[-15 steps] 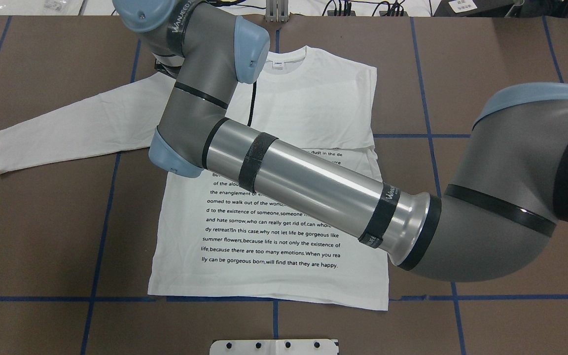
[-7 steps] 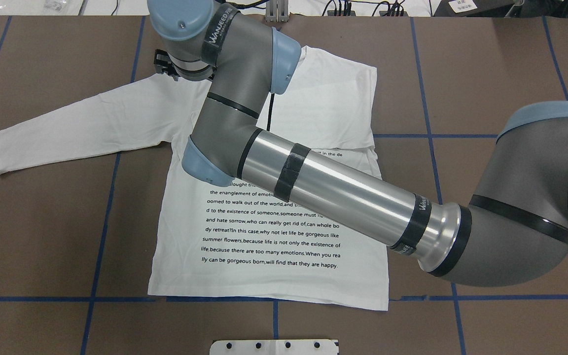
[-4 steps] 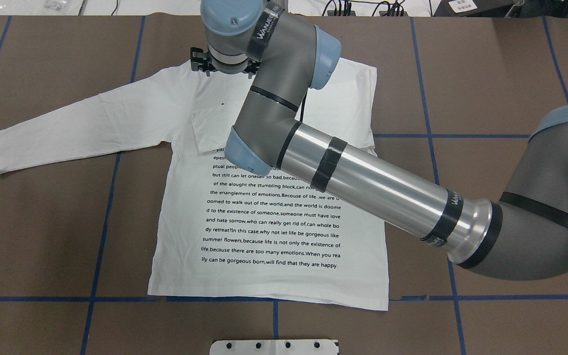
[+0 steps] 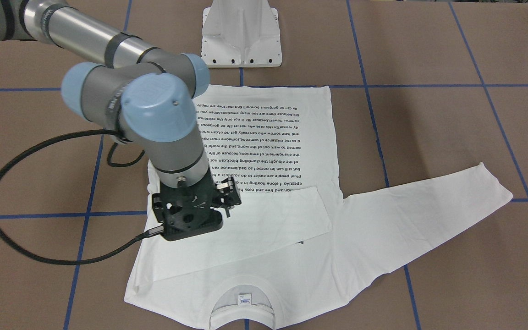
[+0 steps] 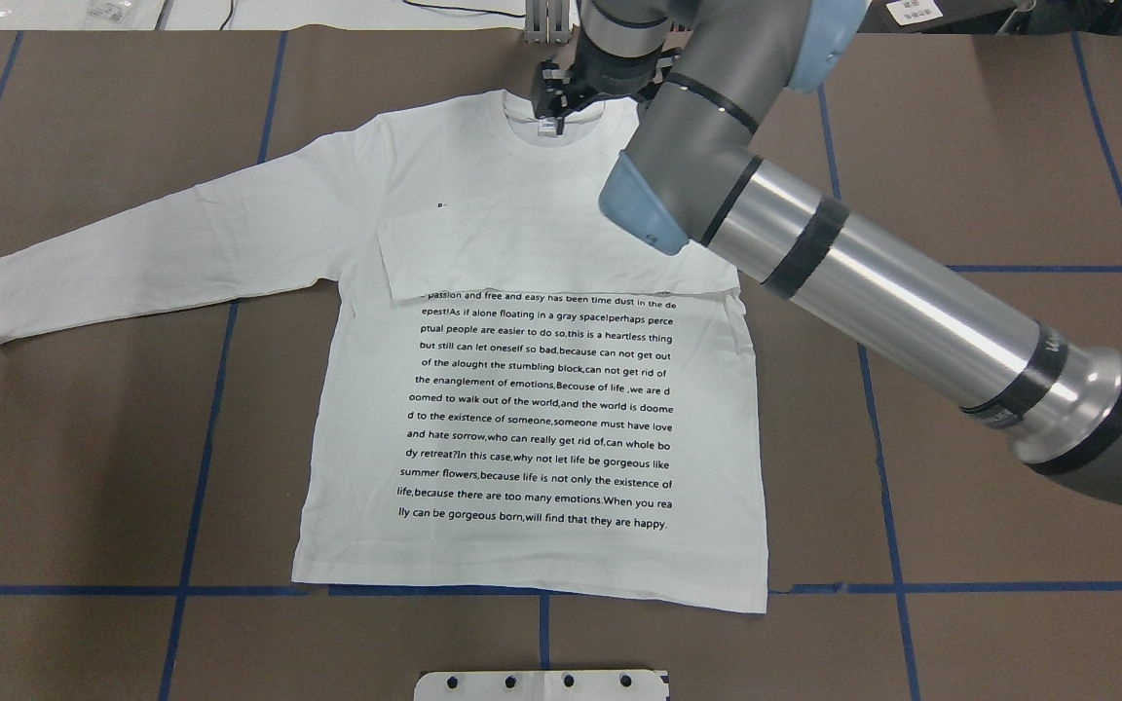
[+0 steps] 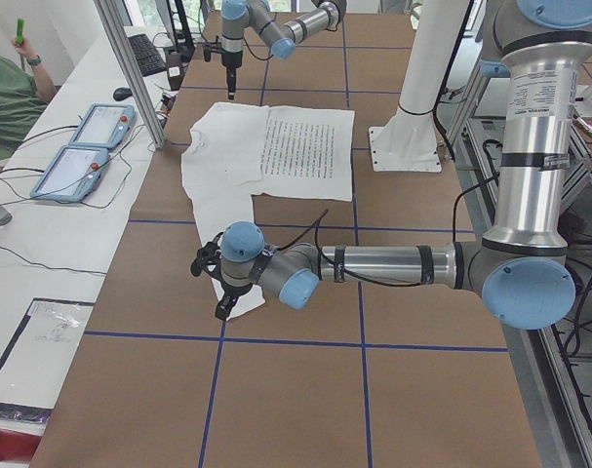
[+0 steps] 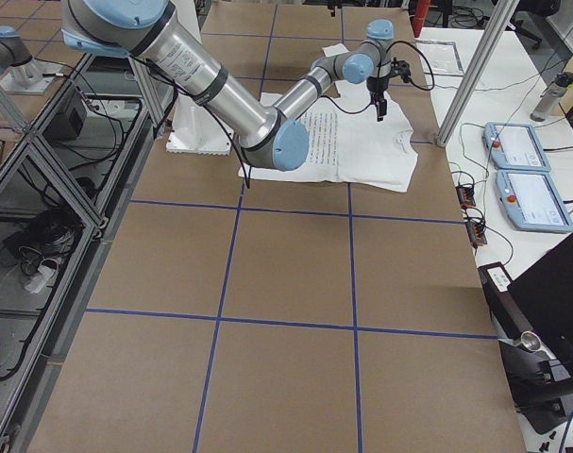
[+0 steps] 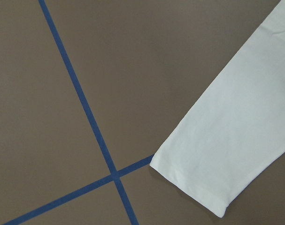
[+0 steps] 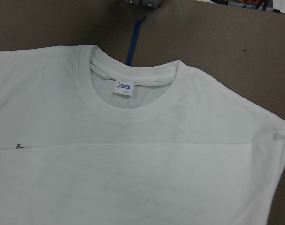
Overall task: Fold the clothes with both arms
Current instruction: 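Release the sleeve and raise the right gripper away from the shirt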
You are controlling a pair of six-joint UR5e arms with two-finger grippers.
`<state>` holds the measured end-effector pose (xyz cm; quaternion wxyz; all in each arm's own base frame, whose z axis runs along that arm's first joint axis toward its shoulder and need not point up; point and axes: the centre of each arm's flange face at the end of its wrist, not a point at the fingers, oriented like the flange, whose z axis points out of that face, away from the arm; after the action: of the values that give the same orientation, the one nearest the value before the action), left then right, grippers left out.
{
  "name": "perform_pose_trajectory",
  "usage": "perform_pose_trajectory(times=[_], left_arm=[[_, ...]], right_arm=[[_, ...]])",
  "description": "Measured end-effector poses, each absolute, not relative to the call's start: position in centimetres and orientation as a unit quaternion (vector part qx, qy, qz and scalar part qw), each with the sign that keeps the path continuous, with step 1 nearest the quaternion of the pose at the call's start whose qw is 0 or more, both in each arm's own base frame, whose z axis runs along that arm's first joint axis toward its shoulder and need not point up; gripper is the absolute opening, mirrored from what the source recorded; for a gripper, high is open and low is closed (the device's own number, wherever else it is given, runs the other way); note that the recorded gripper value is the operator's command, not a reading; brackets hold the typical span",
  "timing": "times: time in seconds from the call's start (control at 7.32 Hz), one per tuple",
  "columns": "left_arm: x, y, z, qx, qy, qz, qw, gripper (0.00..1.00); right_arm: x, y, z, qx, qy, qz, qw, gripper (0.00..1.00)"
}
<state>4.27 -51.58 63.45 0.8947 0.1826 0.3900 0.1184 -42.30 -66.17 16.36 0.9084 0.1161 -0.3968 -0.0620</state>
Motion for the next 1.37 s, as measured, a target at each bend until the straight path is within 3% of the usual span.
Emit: perform_pose_trajectory(times=[0.82, 1.37], left_arm=[[11.1, -48.7, 67.9, 0.176, 0.394, 0.121, 0.894, 1.00], [16.5, -47.6, 67.3, 0.166, 0.410, 0.138, 0.886, 0.96]], right_arm=[[-19.5, -65.0, 36.4, 0.109, -0.390, -0.121, 0.906, 1.00], [-15.2, -62.0, 40.5, 0.107, -0.387, -0.119, 0.908, 1.00]])
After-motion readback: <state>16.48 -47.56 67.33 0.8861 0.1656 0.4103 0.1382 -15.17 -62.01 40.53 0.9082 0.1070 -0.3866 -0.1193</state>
